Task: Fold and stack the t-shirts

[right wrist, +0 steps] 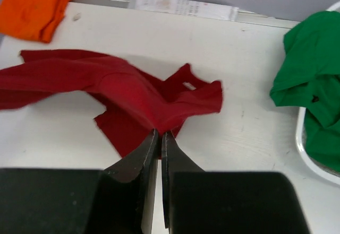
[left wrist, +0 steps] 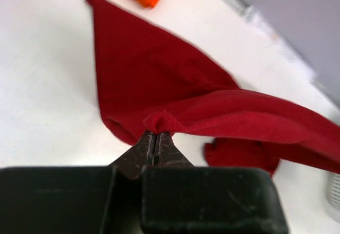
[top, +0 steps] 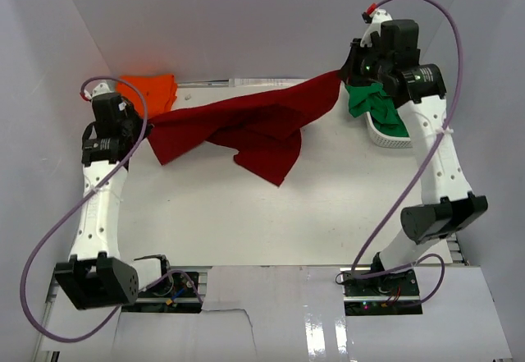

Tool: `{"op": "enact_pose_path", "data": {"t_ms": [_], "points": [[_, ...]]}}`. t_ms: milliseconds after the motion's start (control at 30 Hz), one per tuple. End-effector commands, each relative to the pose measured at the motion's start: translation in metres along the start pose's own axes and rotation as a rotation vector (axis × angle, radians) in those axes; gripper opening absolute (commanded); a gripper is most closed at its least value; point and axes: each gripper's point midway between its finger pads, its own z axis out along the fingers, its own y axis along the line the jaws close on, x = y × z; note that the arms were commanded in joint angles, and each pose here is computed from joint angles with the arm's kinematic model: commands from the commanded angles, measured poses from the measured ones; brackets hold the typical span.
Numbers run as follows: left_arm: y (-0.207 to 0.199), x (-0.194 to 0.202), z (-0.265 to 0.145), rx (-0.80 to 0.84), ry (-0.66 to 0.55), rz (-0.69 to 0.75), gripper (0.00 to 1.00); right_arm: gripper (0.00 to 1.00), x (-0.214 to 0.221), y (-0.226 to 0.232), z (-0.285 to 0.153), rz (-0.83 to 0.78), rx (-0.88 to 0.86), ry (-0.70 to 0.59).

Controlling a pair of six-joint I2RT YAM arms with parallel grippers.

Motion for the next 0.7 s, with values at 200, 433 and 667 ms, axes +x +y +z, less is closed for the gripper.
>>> {"op": "enact_pose_path", "data": {"t_ms": [200, 433, 667], "points": [[-0.068, -0.099, -0.202, 0.486, -0.521, -0.046, 0.00, 0.08, -0.068, 0.107, -0.233, -0.255, -0.429, -0.546], [-0.069, -0.127, -0.312, 0.634, -0.791, -0.088, 0.00, 0.08, -0.081, 0.140, -0.417, -0.474, -0.504, -1.081], [-0.054, -0.156, -0.380, 0.583, -0.935, -0.134, 0.00, 0.08, -0.091, 0.147, -0.522, -0.517, -0.459, -1.291]]}}
